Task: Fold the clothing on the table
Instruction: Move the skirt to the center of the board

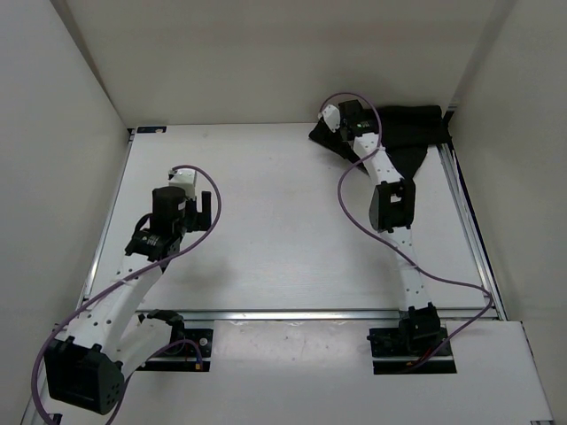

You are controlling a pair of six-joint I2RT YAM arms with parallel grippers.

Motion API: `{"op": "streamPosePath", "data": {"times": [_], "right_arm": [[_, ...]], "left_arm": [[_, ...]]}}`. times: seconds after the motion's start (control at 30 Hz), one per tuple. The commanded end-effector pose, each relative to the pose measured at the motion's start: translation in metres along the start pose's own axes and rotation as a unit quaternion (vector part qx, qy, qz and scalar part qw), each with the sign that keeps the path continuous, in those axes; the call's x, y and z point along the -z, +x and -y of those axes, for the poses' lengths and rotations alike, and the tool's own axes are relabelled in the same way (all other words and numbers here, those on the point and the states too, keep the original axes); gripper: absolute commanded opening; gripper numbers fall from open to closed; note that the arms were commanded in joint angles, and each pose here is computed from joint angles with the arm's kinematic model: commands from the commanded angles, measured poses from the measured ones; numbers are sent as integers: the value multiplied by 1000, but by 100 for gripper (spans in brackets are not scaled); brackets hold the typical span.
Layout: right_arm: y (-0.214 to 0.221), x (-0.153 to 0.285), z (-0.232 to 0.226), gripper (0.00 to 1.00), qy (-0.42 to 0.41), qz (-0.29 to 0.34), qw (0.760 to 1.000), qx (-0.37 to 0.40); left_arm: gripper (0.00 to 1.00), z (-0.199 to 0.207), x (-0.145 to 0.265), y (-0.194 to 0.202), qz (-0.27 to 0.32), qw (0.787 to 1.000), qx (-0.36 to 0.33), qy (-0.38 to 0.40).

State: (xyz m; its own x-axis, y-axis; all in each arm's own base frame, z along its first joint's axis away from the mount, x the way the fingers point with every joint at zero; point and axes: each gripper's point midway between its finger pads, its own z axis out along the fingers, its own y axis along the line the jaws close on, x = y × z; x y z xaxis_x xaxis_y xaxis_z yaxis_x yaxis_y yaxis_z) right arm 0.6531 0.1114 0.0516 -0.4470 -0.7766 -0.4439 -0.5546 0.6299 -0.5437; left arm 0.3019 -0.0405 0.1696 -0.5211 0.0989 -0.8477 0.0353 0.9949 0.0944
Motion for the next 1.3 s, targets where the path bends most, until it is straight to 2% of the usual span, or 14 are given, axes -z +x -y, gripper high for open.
{"op": "streamPosePath", "data": {"times": [0.0, 0.13, 0.2, 0.37, 0.53, 0.67, 0.73, 0.9, 1.07, 1.27], "right_arm": [[-14, 11, 18, 83, 5, 32, 999, -39], [-42, 47, 6, 85, -91, 99, 987, -88], [-51, 63, 14, 86, -93, 118, 983, -107], [-40, 52, -11, 87, -92, 92, 989, -74], [-41, 29, 5, 87, -57, 92, 989, -96], [-49, 39, 9, 85, -88, 119, 980, -131], [-52, 42, 15, 85, -74, 125, 979, -145], [-30, 18, 11, 86, -33, 88, 990, -109], [-13, -5, 19, 85, 13, 54, 992, -113], [-13, 2, 34, 84, 5, 71, 986, -148]], "left_arm": [[99, -6, 6, -8, 21, 1000, 7, -7], [99, -8, 6, -6, 23, 1000, 8, -6], [98, -7, 5, -4, 23, 1000, 10, -5], [99, 0, 3, -7, 25, 1000, 9, 2], [99, 0, 3, -9, 25, 1000, 3, 1], [99, -5, 3, -7, 26, 1000, 0, -7], [99, -7, 2, -6, 26, 1000, 7, -7], [98, -2, 0, -3, 25, 1000, 4, -5], [99, -1, 0, -4, 27, 1000, 3, -6], [99, -3, 1, -3, 27, 1000, 0, -10]]}}
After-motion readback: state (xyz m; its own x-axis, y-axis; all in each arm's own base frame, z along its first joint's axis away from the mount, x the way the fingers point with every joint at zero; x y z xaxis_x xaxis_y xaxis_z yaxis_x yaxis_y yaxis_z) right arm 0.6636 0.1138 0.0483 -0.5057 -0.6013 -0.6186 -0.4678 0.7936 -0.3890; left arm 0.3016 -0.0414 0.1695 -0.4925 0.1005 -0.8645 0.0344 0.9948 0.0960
